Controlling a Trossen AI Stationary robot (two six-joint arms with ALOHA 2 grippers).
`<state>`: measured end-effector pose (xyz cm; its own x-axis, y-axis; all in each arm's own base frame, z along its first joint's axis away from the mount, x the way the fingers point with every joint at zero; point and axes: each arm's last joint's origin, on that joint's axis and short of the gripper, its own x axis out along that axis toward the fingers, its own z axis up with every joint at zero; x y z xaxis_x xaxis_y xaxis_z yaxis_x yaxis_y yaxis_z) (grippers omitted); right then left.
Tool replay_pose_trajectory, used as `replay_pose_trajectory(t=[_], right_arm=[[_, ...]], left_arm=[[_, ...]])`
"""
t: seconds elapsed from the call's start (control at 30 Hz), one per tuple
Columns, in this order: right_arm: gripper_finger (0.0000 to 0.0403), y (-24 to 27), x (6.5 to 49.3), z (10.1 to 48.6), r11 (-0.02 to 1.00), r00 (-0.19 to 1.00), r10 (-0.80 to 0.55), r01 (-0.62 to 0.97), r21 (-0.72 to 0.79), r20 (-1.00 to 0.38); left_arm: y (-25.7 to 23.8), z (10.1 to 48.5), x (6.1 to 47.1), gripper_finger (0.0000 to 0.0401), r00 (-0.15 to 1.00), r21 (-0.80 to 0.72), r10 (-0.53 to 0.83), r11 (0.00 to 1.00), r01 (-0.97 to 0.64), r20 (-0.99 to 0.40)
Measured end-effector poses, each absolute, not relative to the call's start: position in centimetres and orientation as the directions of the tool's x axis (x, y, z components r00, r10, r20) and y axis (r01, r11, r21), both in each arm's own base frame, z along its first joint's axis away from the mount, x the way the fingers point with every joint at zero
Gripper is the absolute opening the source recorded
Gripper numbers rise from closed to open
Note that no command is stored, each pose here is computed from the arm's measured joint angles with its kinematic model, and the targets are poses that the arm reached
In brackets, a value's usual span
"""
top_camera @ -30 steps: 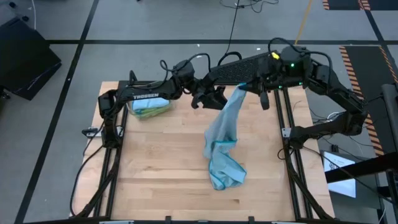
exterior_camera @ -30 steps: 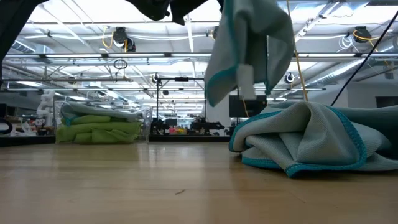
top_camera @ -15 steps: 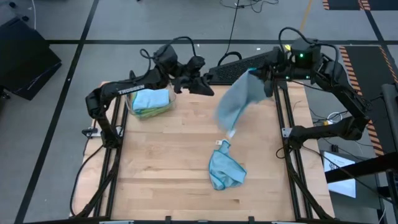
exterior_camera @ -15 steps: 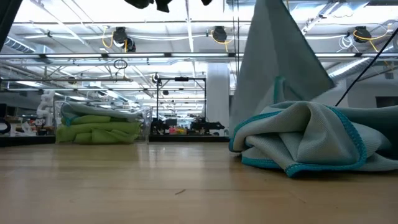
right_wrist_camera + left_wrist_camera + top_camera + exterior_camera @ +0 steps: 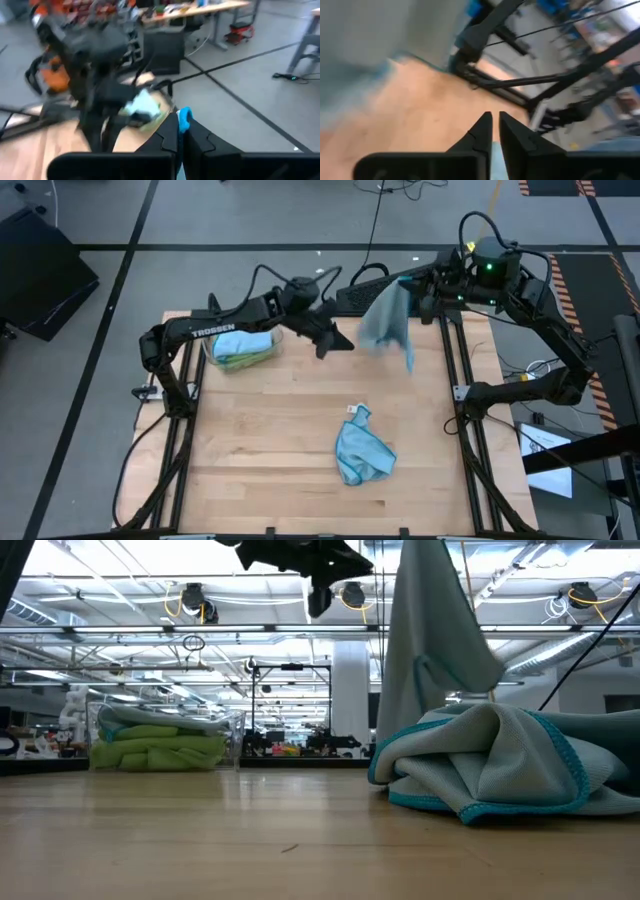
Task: Fold microfiber towels
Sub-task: Fold the left blue microfiber cloth
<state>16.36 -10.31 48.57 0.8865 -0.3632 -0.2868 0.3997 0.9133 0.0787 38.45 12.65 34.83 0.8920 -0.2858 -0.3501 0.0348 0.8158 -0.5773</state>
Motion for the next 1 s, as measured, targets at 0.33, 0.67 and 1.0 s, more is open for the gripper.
replay_pose_trajectory(t=[0.33,0.67,1.0], right_arm=[[0.0,-11.1,16.4,50.2,0.873,0.899,-0.422,0.438,0.214,-0.117],[0.0,-11.1,16.4,52.0,0.909,0.932,-0.357,0.331,0.253,0.066],[0.0,-9.4,15.8,51.2,0.921,0.997,0.078,-0.062,0.385,-0.025]], left_arm=[[9.4,29.9,39.2,0.0168,0.857,-0.583,-0.089,0.768,-0.265,-0.507],[4.5,20.3,37.7,0.0199,0.836,-0.675,-0.16,0.677,-0.294,-0.524],[6.9,27.4,36.4,0.0145,0.949,-0.717,0.006,0.653,-0.242,-0.315]])
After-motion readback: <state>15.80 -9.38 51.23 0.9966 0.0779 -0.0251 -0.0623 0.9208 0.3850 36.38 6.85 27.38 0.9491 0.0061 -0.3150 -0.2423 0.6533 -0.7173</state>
